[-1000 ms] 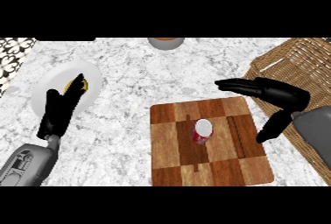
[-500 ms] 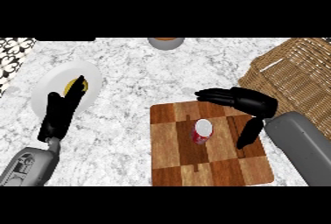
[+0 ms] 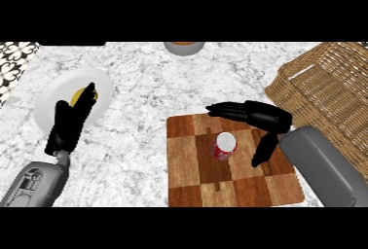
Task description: Pick the can from the cutting board and place it in the basket
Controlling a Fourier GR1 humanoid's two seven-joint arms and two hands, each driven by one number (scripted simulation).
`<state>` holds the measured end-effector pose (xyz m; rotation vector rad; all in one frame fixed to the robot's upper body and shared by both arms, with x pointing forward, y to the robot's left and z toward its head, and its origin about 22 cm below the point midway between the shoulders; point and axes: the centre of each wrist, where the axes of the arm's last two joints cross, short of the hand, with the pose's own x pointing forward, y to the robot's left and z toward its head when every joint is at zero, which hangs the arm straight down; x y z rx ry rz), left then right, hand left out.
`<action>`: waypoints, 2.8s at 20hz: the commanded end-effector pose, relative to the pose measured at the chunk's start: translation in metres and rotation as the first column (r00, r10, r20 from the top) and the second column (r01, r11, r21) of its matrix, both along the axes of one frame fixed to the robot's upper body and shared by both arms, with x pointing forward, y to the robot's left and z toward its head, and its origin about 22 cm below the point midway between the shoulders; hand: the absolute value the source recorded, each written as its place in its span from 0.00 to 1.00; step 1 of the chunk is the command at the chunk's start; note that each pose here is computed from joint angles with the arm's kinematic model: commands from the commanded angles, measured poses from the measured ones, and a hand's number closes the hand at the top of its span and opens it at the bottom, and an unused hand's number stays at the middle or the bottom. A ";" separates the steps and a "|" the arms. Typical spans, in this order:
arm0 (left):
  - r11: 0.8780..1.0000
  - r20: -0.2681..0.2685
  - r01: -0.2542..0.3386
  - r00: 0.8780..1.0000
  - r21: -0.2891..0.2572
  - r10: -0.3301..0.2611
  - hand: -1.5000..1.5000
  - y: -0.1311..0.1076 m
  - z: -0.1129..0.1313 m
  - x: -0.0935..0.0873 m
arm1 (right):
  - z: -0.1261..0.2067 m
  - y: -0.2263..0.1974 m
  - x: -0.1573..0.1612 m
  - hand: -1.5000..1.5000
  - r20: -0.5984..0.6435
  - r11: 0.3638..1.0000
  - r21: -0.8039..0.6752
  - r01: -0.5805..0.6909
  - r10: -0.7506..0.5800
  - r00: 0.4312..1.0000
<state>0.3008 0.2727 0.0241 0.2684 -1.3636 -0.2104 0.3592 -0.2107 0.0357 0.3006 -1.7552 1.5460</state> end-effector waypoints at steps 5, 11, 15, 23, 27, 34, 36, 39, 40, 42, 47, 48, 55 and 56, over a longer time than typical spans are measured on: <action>1.000 0.007 -0.004 1.000 0.012 0.004 0.50 0.011 0.001 0.000 | -0.009 0.013 -0.012 0.00 -0.030 0.999 -0.016 -0.050 0.050 0.998; 1.000 -0.004 0.017 1.000 0.001 -0.017 0.50 0.007 0.007 -0.010 | -0.006 0.019 -0.014 0.00 -0.066 0.996 -0.066 -0.068 0.063 0.996; 1.000 0.020 -0.018 1.000 -0.001 0.018 0.50 -0.005 -0.007 0.006 | -0.038 0.044 -0.016 0.00 -0.068 0.997 -0.053 -0.054 0.050 0.996; 1.000 -0.013 0.007 1.000 0.010 -0.007 0.50 -0.005 0.017 0.002 | -0.014 0.044 -0.004 0.00 -0.044 0.997 -0.056 -0.059 0.057 0.997; 1.000 -0.011 0.009 1.000 0.001 -0.009 0.50 0.003 0.013 -0.008 | -0.035 0.040 -0.021 1.00 0.082 0.997 -0.036 -0.072 0.075 0.994; 1.000 0.009 0.016 1.000 0.008 -0.016 0.50 0.017 0.013 -0.012 | -0.057 0.029 -0.015 1.00 0.206 0.996 -0.047 -0.080 0.088 0.975; 1.000 -0.013 0.005 1.000 -0.009 -0.005 0.50 0.014 -0.003 -0.010 | -0.058 0.034 -0.028 1.00 0.226 0.991 -0.133 0.017 0.013 0.974; 0.999 -0.030 -0.048 0.998 0.017 0.048 0.50 0.029 -0.001 -0.012 | -0.067 -0.007 -0.044 1.00 0.286 0.889 -0.369 0.270 -0.168 0.944; 0.998 -0.033 -0.056 0.998 0.016 0.056 0.50 0.024 -0.003 -0.009 | -0.071 -0.007 -0.046 1.00 0.317 0.842 -0.424 0.335 -0.209 0.925; 0.998 -0.030 -0.065 0.997 0.002 0.065 0.50 0.027 0.001 -0.008 | -0.076 -0.015 -0.057 1.00 0.380 0.765 -0.486 0.421 -0.249 0.891; 0.999 -0.019 -0.038 0.999 0.004 0.038 0.50 0.025 0.007 -0.004 | -0.047 0.024 -0.099 1.00 0.502 0.755 -0.401 0.518 -0.292 0.814; 0.998 -0.029 -0.067 0.997 0.001 0.067 0.50 0.022 -0.005 -0.019 | -0.039 0.006 -0.119 1.00 0.445 0.777 -0.361 0.515 -0.342 0.828; 0.998 -0.015 -0.066 0.998 0.006 0.066 0.50 0.015 0.000 -0.011 | 0.026 0.011 -0.161 1.00 0.218 0.823 -0.064 0.565 -0.541 0.813; 0.998 -0.027 -0.058 0.998 -0.002 0.058 0.50 0.023 -0.008 -0.021 | 0.032 0.022 -0.169 1.00 0.144 0.822 0.005 0.569 -0.564 0.813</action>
